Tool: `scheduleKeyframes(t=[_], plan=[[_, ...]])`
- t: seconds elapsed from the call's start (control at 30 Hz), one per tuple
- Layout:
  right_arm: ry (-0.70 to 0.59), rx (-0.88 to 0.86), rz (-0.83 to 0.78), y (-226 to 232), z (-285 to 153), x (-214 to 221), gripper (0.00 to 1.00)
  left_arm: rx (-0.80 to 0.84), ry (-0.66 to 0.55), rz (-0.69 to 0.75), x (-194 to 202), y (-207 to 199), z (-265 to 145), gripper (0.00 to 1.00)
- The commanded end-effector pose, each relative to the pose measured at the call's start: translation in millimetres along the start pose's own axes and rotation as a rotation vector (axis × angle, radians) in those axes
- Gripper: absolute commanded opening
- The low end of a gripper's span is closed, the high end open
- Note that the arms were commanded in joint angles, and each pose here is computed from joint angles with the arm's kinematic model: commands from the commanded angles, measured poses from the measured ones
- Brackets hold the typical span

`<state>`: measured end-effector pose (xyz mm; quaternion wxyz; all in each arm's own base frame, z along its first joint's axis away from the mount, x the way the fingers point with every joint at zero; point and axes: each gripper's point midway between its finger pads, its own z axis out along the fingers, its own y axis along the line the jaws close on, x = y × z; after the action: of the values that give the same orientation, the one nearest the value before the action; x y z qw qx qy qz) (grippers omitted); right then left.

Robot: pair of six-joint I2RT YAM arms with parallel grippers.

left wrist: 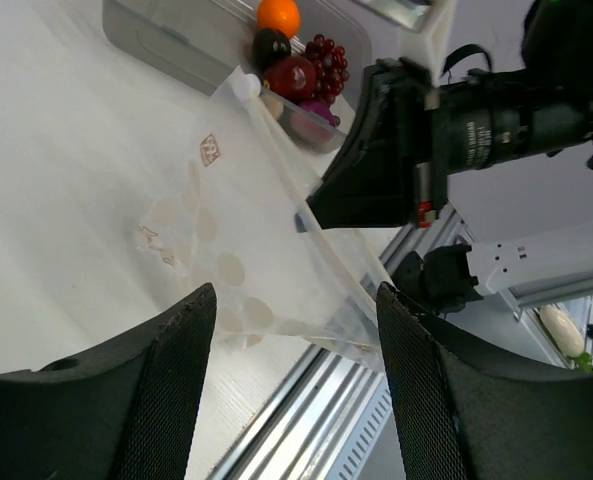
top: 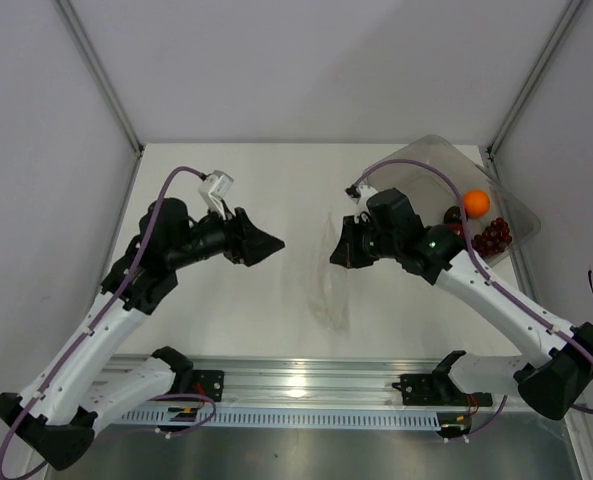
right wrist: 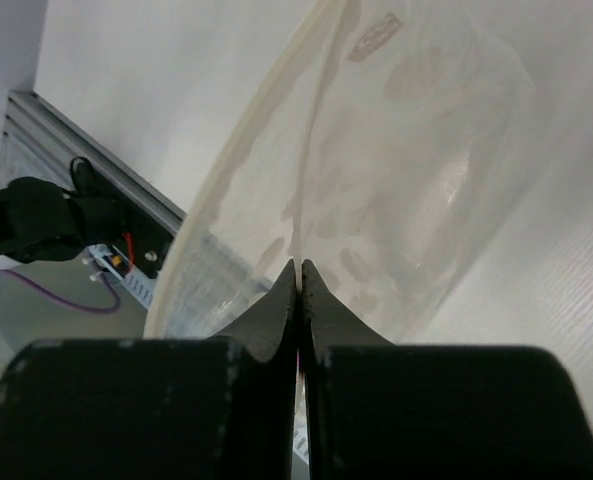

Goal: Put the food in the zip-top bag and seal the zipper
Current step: Open the zipper of the food storage bag.

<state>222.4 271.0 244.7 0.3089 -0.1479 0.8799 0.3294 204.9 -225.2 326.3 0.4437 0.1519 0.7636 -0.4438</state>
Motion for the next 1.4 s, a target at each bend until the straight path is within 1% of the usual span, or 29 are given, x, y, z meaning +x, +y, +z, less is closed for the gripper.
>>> scheduleKeyframes(t=[0.0,0.17,0.37,0.53,0.77,1.03,1.1,1.37], plan=[[-0.025,0.025,-0.024,-11,6,4,0.0,0.049,0.02,-0.033,2,-15,9,0.67],[-0.038,0.016,-0.002,-12,6,8,0.0,0.049,0.085,-0.034,19,-26,25,0.68],[-0.07,0.003,0.014,-5,-5,0,0.0,-0.044,0.166,0.016,34,-23,44,0.68],[-0.096,-0.005,0.013,0,-14,-7,0.0,-0.113,0.193,0.046,42,-18,53,0.68],[-0.094,0.002,0.013,0,-15,-9,0.0,-0.087,0.245,0.041,54,-27,67,0.66],[-0.092,0.001,0.017,0,-13,-8,0.0,-0.049,0.26,0.033,59,-40,79,0.66],[-0.091,0.002,0.022,0,-13,-9,0.0,-0.06,0.256,0.032,58,-39,80,0.66],[-0.081,0.019,0.029,0,-12,-9,0.0,-0.092,0.308,0.03,70,-33,91,0.65]])
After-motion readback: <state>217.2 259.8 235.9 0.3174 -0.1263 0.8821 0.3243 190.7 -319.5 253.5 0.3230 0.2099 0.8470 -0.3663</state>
